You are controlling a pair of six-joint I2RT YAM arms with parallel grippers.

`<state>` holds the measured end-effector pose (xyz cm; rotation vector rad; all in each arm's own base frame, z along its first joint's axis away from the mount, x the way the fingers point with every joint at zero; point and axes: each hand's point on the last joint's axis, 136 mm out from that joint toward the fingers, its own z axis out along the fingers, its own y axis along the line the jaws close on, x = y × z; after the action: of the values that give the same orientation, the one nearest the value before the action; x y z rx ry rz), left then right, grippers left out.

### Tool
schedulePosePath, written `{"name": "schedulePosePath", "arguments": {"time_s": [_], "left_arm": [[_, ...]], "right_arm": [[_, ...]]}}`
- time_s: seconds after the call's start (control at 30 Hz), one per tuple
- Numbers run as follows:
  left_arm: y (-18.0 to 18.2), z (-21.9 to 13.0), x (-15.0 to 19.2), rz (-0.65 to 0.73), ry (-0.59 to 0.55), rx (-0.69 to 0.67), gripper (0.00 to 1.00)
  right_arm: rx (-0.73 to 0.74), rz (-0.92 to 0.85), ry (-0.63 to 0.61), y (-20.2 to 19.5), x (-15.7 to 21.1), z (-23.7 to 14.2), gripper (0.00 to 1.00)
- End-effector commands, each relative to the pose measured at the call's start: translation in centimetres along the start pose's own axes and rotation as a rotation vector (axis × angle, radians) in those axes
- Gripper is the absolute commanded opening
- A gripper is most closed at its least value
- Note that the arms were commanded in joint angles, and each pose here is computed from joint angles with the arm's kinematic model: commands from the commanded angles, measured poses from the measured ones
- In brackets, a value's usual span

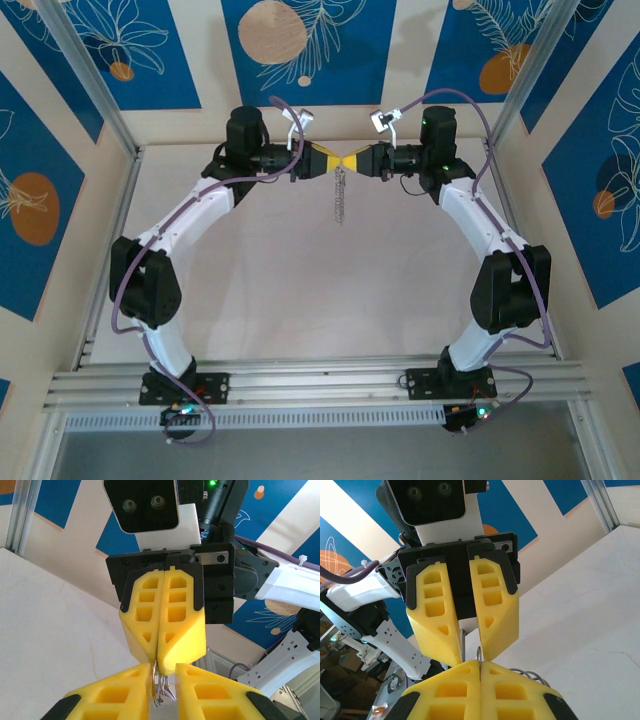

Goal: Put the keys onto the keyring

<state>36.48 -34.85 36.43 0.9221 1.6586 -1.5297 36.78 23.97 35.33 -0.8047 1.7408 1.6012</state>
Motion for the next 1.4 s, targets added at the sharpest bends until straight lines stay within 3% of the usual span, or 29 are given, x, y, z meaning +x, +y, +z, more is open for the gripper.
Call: {"name": "schedulePosePath", "arguments": {"time_s": [0.0, 0.7, 0.83, 0.9, 1.37], "left_arm": [[-1.4, 0.2, -0.1, 0.037, 0.005, 0.052, 0.19], [-2.3, 1.8, 0.3, 0.054, 0.006, 0.082, 0.0], [-2.1, 1.7, -0.6, 0.056, -0.066, 0.05, 0.0], [-2.2, 1.5, -1.2, 0.06, -0.096, 0.034, 0.0], [-4.8, -0.1, -3.8, 0.08, -0.212, 0.003, 0.0]], "right_arm": [[-0.007, -0.035, -0.009, 0.8, -0.7, -0.3, 0.0], [-0.002, -0.024, -0.012, 0.6, -0.7, -0.1, 0.0], [0.037, -0.015, -0.045, 0.1, -1.1, -0.8, 0.3], [0.06, -0.016, -0.07, -0.1, -1.3, -1.5, 0.37], [0.329, -0.028, -0.361, -0.8, 0.1, -5.9, 0.46]]}}
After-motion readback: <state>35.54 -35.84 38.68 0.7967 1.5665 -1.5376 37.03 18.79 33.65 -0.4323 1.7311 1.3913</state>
